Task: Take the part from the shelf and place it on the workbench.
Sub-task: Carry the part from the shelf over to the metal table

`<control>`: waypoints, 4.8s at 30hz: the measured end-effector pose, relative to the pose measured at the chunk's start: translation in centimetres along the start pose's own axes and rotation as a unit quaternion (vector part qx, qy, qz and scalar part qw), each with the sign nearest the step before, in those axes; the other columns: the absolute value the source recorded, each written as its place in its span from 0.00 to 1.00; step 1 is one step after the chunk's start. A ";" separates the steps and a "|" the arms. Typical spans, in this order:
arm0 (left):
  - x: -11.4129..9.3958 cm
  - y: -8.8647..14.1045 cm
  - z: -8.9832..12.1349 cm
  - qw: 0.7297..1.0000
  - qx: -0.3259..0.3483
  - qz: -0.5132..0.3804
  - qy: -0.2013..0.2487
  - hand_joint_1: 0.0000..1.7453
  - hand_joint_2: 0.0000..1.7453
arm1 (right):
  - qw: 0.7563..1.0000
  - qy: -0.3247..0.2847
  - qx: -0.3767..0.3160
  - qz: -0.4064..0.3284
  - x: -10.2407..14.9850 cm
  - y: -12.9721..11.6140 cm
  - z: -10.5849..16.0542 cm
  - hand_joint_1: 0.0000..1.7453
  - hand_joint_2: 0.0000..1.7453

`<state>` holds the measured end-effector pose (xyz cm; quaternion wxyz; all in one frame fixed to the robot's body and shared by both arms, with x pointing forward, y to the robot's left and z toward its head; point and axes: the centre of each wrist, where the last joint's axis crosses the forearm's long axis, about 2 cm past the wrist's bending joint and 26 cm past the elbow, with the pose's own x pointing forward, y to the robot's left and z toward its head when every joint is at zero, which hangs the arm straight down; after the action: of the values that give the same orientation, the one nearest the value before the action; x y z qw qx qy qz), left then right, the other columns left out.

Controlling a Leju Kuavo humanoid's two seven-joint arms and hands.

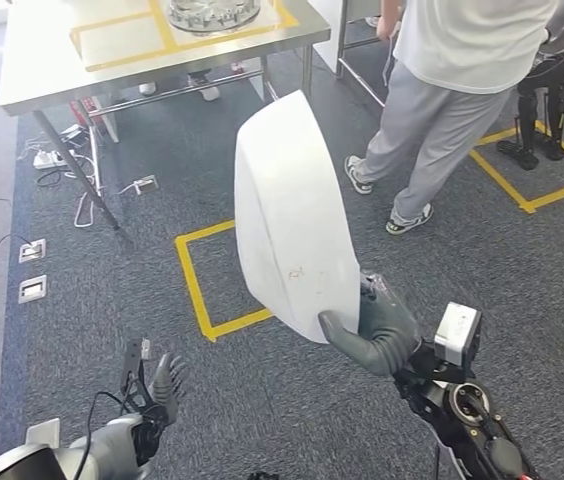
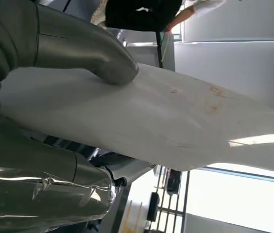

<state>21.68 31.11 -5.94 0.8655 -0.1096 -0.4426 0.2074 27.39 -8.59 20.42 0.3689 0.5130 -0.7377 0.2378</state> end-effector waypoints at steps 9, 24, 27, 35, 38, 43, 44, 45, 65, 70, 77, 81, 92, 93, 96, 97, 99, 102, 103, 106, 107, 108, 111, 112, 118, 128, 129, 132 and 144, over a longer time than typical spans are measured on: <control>-0.2 -0.2 0.0 1.000 -0.004 0.002 0.001 0.00 0.00 | 1.000 -0.005 0.001 -0.003 0.3 -0.2 -0.1 1.00 1.00; -0.3 -0.8 -0.1 1.000 -0.010 0.006 0.002 0.00 0.00 | 1.000 -0.020 -0.007 0.010 1.3 -1.2 -0.7 1.00 1.00; -0.3 -0.6 0.0 1.000 -0.009 0.005 0.003 0.00 0.00 | 1.000 -0.021 -0.006 0.012 1.4 -1.3 -0.8 1.00 1.00; -0.3 -0.6 0.0 1.000 -0.010 0.003 0.003 0.00 0.00 | 1.000 -0.022 -0.012 0.016 1.5 -1.4 -0.8 1.00 1.00; -0.1 -0.7 -0.2 1.000 -0.011 0.002 0.002 0.00 0.00 | 0.999 -0.023 -0.015 0.018 1.6 -1.5 -0.8 1.00 1.00; 0.0 -0.7 -0.2 1.000 -0.010 0.001 0.003 0.00 0.00 | 0.999 -0.025 -0.014 0.022 1.7 -1.7 -0.8 1.00 1.00; 0.0 -0.8 -0.2 1.000 -0.009 0.000 0.003 0.00 0.00 | 0.999 -0.026 -0.014 0.023 1.8 -1.7 -0.8 1.00 1.00; 0.1 -0.8 -0.3 1.000 -0.009 -0.001 0.003 0.00 0.00 | 0.999 -0.026 -0.014 0.023 1.8 -1.8 -0.8 1.00 1.00; -0.1 -1.2 -0.3 1.000 0.004 -0.001 0.009 0.00 0.00 | 0.999 -0.023 -0.022 0.029 1.9 -2.2 -0.3 1.00 1.00; 0.2 -1.2 -0.4 1.000 0.003 0.000 0.006 0.00 0.00 | 0.999 -0.024 -0.024 0.031 2.0 -2.3 -0.3 1.00 1.00; 0.2 -1.3 -0.5 1.000 0.002 0.000 0.005 0.00 0.00 | 0.999 -0.019 -0.029 0.033 2.0 -2.4 -0.2 1.00 1.00; 0.1 -1.3 -0.4 1.000 0.003 0.000 0.007 0.00 0.00 | 0.999 -0.012 -0.042 0.033 1.8 -2.3 0.3 1.00 1.00; 0.2 -1.2 -0.4 1.000 -0.001 0.002 0.000 0.00 0.00 | 0.998 -0.010 -0.052 0.037 1.9 -2.5 0.4 1.00 1.00; 0.3 -1.2 -0.5 1.000 -0.001 0.002 -0.001 0.00 0.00 | 0.998 -0.010 -0.053 0.037 1.9 -2.5 0.4 1.00 1.00; 0.6 -1.3 -0.6 1.000 -0.003 0.002 -0.004 0.00 0.00 | 0.998 -0.013 -0.054 0.039 2.0 -2.6 0.3 1.00 1.00; 0.7 -1.4 -0.7 1.000 -0.003 0.002 -0.005 0.00 0.00 | 0.998 -0.013 -0.055 0.040 2.0 -2.6 0.3 1.00 1.00; 0.5 -1.4 -0.6 1.000 -0.004 0.002 -0.003 0.00 0.00 | 0.997 -0.012 -0.058 0.038 1.9 -2.6 0.5 1.00 1.00; 0.2 -1.3 -0.5 1.000 -0.003 0.002 0.001 0.00 0.00 | 0.997 -0.012 -0.059 0.037 1.8 -2.5 0.6 1.00 1.00; 0.3 -1.2 -0.5 1.000 -0.002 0.000 -0.001 0.00 0.00 | 0.998 -0.011 -0.059 0.037 1.8 -2.5 0.7 1.00 1.00; 0.7 -0.9 -0.6 1.000 0.000 -0.002 -0.004 0.00 0.00 | 0.997 -0.006 -0.062 0.035 1.6 -2.5 1.1 1.00 1.00; 0.5 -1.0 -0.5 1.000 -0.001 -0.002 -0.002 0.00 0.00 | 0.997 -0.006 -0.063 0.034 1.6 -2.5 1.1 1.00 1.00; 0.3 -1.0 -0.4 1.000 -0.001 -0.002 0.000 0.00 0.00 | 0.997 -0.006 -0.064 0.034 1.6 -2.5 1.2 1.00 1.00; 0.1 -1.5 -0.5 1.000 -0.006 0.000 0.001 0.00 0.00 | 0.997 -0.009 -0.061 0.036 1.7 -2.7 1.0 1.00 1.00; 0.2 -1.6 -0.5 1.000 -0.007 0.001 0.001 0.00 0.00 | 0.997 -0.010 -0.061 0.037 1.7 -2.7 1.0 1.00 1.00; -0.1 -1.5 -0.4 1.000 -0.006 0.001 0.003 0.00 0.00 | 0.998 -0.010 -0.059 0.036 1.7 -2.7 1.0 1.00 1.00; 0.3 -1.7 -0.6 1.000 -0.011 0.004 -0.003 0.00 0.00 | 0.997 -0.012 -0.055 0.044 2.0 -3.0 0.7 1.00 1.00; 0.3 -1.6 -0.6 1.000 -0.011 0.004 -0.002 0.00 0.00 | 0.997 -0.011 -0.056 0.044 1.9 -2.9 0.7 1.00 1.00; 0.0 -1.5 -0.4 1.000 -0.010 0.004 0.001 0.00 0.00 | 0.997 -0.009 -0.057 0.042 1.9 -2.9 0.9 1.00 1.00; 0.0 -1.7 -0.5 1.000 -0.012 0.005 0.001 0.00 0.00 | 0.997 -0.013 -0.056 0.044 2.1 -3.0 0.6 1.00 1.00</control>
<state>22.48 29.56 -5.59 0.8636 -0.1223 -0.4434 0.2062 29.61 -11.32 21.59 0.3765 0.4614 -0.7765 0.2059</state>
